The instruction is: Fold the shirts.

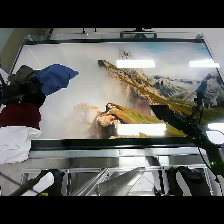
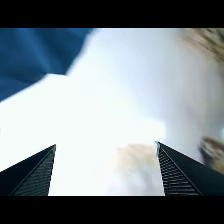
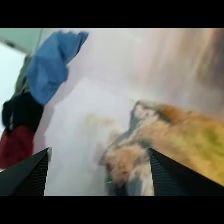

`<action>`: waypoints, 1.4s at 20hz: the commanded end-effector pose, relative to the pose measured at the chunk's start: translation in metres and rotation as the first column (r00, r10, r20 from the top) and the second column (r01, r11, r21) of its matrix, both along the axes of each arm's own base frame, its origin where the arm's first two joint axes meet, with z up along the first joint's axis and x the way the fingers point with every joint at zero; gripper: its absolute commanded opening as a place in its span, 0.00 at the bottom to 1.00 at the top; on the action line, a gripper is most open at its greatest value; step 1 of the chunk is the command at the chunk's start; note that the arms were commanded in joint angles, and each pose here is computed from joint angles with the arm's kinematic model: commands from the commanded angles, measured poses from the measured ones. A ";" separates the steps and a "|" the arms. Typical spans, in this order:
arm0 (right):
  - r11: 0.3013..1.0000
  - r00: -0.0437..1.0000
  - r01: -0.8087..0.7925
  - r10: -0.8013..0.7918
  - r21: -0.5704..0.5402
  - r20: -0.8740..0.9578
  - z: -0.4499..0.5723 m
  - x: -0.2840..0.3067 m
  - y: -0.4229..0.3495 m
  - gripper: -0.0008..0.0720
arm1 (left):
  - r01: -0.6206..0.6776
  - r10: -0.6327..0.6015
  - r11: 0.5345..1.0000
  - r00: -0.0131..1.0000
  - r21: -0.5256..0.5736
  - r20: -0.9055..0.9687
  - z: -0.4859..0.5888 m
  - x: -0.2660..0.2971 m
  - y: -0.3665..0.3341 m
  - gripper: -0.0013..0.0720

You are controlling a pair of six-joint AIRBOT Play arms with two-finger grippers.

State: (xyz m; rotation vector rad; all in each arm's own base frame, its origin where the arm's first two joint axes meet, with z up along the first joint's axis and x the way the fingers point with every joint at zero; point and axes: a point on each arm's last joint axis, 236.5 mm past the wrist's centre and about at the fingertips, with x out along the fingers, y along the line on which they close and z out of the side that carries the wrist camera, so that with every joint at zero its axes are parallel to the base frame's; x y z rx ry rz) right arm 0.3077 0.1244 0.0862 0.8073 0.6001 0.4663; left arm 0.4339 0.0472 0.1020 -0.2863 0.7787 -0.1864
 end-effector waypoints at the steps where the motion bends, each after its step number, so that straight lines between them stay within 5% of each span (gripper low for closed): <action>1: 0.989 0.991 0.134 -0.134 -0.065 0.010 -0.013 0.026 -0.031 0.97 | -0.084 0.084 0.996 0.994 0.001 -0.075 -0.050 0.062 0.073 0.99; 11: 0.989 0.979 0.113 -0.126 -0.091 -0.158 -0.073 0.041 -0.034 0.97 | 0.046 -0.061 0.996 0.977 -0.076 -0.207 -0.178 0.156 0.060 0.96; 12: 0.989 0.979 0.113 -0.127 -0.091 -0.158 -0.073 0.041 -0.034 0.97 | 0.070 -0.085 0.994 0.974 -0.080 -0.212 -0.181 0.159 0.051 0.83; 13: 0.989 0.979 0.113 -0.127 -0.091 -0.158 -0.073 0.041 -0.034 0.97 | 0.091 -0.107 0.992 0.971 -0.083 -0.215 -0.182 0.161 0.043 0.60; 14: 0.989 0.979 0.113 -0.126 -0.090 -0.158 -0.073 0.041 -0.034 0.97 | 0.111 -0.128 0.990 0.967 -0.088 -0.218 -0.181 0.161 0.036 0.23; 15: 0.990 0.979 0.113 -0.126 -0.090 -0.158 -0.073 0.041 -0.033 0.96 | 0.137 -0.154 0.986 0.963 -0.092 -0.220 -0.175 0.161 0.029 0.03; 18: 0.993 0.981 0.090 -0.102 -0.080 -0.163 -0.072 0.038 -0.028 0.94 | 0.210 -0.227 0.972 0.951 -0.101 -0.208 -0.140 0.157 0.006 0.03; 20: 0.997 0.989 -0.005 -0.007 -0.083 -0.146 -0.070 0.028 -0.013 0.47 | 0.228 -0.252 0.963 0.951 -0.144 -0.178 -0.103 0.149 -0.022 0.03; 22: 0.994 0.985 -0.099 0.090 -0.053 -0.144 -0.064 0.015 0.005 0.47 | 0.385 -0.429 0.874 0.898 -0.297 -0.099 -0.050 0.117 -0.092 0.03; 23: 0.990 0.981 -0.137 0.131 -0.033 -0.141 -0.059 0.009 0.013 0.45 | 0.493 -0.548 0.781 0.835 -0.384 -0.042 -0.018 0.089 -0.134 0.03; 24: 0.983 0.975 -0.186 0.182 -0.013 -0.130 -0.051 0.003 0.021 0.24 | 0.574 -0.641 0.674 0.767 -0.465 0.018 0.016 0.058 -0.175 0.03; 26: 0.962 0.958 -0.273 0.272 0.008 -0.087 -0.026 -0.006 0.035 0.19 | 0.686 -0.736 0.517 0.662 -0.513 0.144 0.076 0.011 -0.239 0.03; 28: 0.943 0.942 -0.334 0.334 0.005 -0.029 0.002 -0.010 0.043 0.19 | 0.752 -0.762 0.479 0.612 -0.454 0.210 0.116 -0.018 -0.284 0.03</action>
